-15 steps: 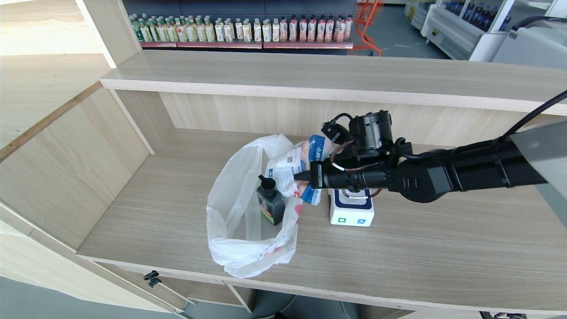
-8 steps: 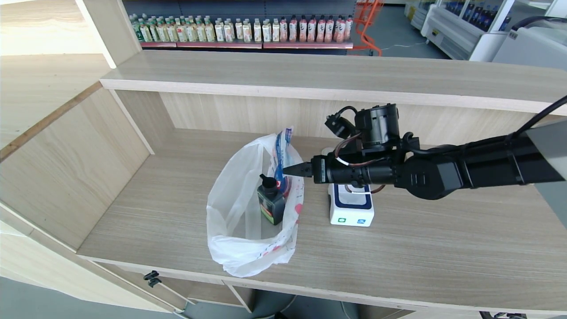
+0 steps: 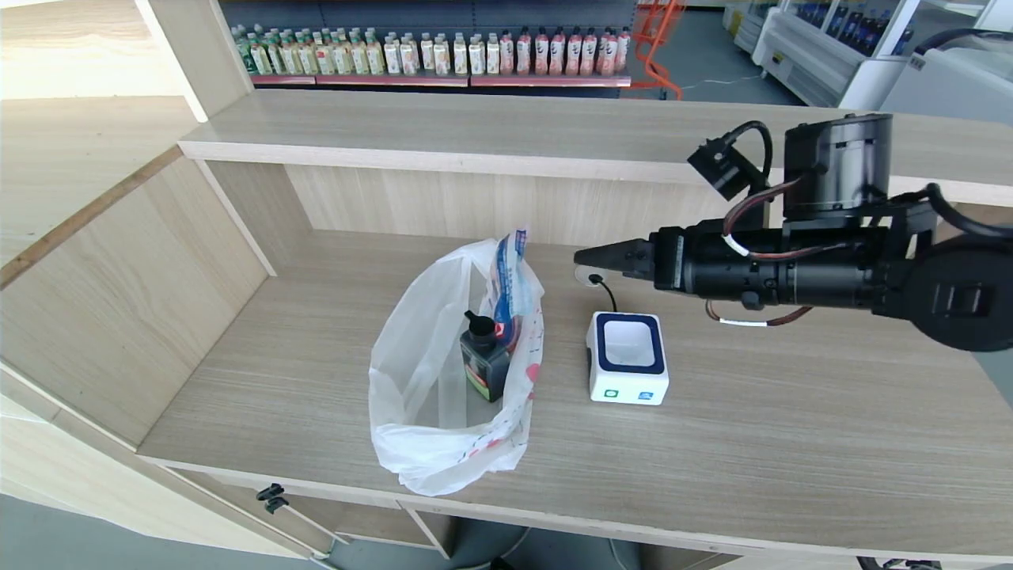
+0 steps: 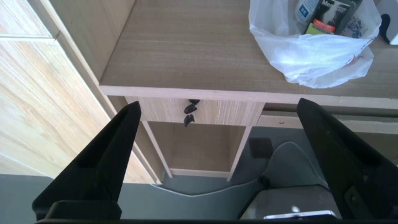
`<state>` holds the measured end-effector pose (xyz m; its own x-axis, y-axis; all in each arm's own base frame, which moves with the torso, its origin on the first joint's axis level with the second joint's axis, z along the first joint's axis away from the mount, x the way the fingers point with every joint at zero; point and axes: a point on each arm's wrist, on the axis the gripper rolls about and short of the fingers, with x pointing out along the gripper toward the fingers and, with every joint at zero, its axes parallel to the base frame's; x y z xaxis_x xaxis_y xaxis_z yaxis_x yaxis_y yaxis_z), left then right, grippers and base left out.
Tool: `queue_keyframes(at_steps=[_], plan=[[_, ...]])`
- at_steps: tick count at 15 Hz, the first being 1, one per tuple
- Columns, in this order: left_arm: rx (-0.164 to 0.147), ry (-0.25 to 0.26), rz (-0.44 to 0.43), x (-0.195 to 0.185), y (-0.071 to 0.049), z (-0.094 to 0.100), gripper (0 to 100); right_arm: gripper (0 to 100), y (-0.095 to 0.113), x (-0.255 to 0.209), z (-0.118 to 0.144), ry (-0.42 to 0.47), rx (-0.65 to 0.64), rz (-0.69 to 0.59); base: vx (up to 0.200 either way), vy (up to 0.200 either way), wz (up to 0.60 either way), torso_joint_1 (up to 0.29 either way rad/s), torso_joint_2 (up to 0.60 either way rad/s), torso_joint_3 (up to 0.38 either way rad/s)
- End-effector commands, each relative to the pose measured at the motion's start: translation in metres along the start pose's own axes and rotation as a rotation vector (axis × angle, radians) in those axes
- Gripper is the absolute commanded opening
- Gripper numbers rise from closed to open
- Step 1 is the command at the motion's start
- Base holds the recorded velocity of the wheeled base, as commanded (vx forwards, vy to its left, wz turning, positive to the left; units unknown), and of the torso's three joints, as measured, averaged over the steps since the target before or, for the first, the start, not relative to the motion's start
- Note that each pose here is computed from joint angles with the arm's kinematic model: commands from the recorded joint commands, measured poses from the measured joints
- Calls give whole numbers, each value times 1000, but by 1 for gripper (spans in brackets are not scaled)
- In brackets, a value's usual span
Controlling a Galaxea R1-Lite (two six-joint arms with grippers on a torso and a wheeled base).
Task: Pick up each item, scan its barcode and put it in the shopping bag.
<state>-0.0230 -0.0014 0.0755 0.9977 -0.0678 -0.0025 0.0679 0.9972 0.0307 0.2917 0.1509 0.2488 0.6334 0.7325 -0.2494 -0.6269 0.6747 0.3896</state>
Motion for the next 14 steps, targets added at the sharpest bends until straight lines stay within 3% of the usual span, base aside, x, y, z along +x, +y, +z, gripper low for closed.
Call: queue_keyframes(at_steps=[1,3,6,8,10,12,13,14], plan=[[0,2,0,0,0,0,100,100,10,-122,-13,-124,-12,-138,0,0,0,0,0,0],[0,2,0,0,0,0,100,100,11,-157,-39,-118,19,-284,0,0,0,0,0,0],[0,2,0,0,0,0,100,100,12,-193,-99,-107,-10,-473,0,0,0,0,0,0],[0,2,0,0,0,0,100,100,19,-225,-147,-162,-49,-611,0,0,0,0,0,0],[0,2,0,0,0,0,100,100,25,-247,-195,-224,-98,-657,0,0,0,0,0,0],[0,2,0,0,0,0,100,100,25,-251,-208,-240,-111,-667,0,0,0,0,0,0],[0,2,0,0,0,0,100,100,23,-259,-263,-318,-216,-739,0,0,0,0,0,0],[0,2,0,0,0,0,100,100,26,-262,-268,-377,-242,-770,0,0,0,0,0,0]])
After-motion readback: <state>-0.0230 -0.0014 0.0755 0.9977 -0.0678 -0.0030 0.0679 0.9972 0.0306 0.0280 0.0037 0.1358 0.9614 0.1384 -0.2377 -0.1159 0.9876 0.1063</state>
